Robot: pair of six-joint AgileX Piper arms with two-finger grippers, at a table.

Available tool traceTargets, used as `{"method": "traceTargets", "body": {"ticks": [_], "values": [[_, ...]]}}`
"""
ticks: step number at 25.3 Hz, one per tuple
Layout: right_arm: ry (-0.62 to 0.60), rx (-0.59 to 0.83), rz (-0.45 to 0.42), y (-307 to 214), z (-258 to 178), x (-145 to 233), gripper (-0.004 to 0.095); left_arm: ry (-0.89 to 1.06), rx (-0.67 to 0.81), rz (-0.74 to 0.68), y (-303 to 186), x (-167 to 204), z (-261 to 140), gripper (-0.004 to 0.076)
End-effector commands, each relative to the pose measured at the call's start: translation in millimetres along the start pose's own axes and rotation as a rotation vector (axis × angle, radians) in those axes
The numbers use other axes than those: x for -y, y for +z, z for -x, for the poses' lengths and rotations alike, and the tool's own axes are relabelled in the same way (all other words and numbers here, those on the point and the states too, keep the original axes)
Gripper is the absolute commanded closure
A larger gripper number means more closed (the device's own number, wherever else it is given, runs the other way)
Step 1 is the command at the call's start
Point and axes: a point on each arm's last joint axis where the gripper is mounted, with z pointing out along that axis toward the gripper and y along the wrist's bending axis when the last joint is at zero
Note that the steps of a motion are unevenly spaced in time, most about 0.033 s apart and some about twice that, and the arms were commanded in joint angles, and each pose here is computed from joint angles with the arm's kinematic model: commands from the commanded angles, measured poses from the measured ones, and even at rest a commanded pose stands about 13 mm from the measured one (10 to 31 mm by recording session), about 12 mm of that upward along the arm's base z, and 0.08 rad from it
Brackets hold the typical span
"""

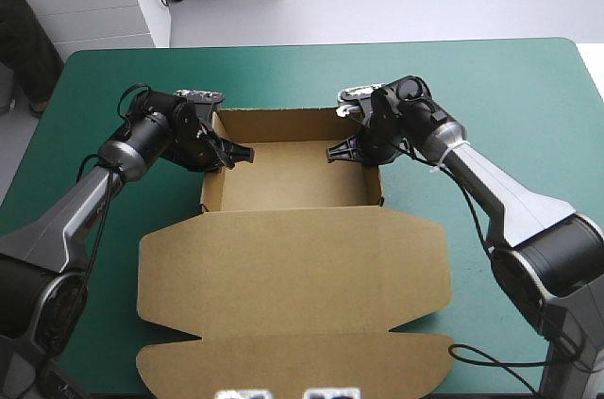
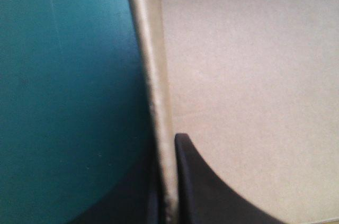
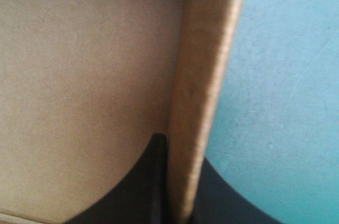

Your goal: Fold the box

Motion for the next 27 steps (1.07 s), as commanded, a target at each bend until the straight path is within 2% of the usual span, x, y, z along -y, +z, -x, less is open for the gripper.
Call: {"method": "traceTargets", "body": {"ticks": [1, 6, 14, 16, 18, 19, 21, 24, 27], "values": [[-0.008, 0.068, 0.112, -18, 4, -15, 0.0927, 0.001, 0.108, -0.07, -13, 13, 11, 0.0731], [0.004, 0.029, 0.116, 1, 5, -17, 0.0927, 0.005, 0.029, -0.054, 7, 12, 9, 0.0731], [-0.01, -0.007, 0.089, 12, 4, -15, 0.0911, 0.096, 0.023, -0.048, 11, 12, 10, 0.0716], [-0.029, -0.032, 0.05, 12, 1, -11, 0.084, 0.15, 0.0, -0.045, 11, 12, 7, 0.0654], [-0.034, -0.049, 0.018, 11, 0, -8, 0.0689, 0.162, -0.019, -0.043, 11, 11, 6, 0.0547], [-0.037, -0.047, 0.008, 10, 1, -7, 0.0617, 0.161, -0.02, -0.045, 11, 12, 6, 0.047], [-0.024, -0.043, -0.003, 7, 3, -7, 0.0548, 0.16, -0.02, -0.046, 11, 12, 6, 0.0363], [-0.032, -0.029, -0.031, 1, 6, -5, 0.0525, 0.16, -0.02, -0.046, 11, 12, 6, 0.0233], [-0.038, -0.03, -0.051, -5, 8, -3, 0.0523, 0.158, -0.019, -0.046, 10, 12, 5, 0.0182]]}}
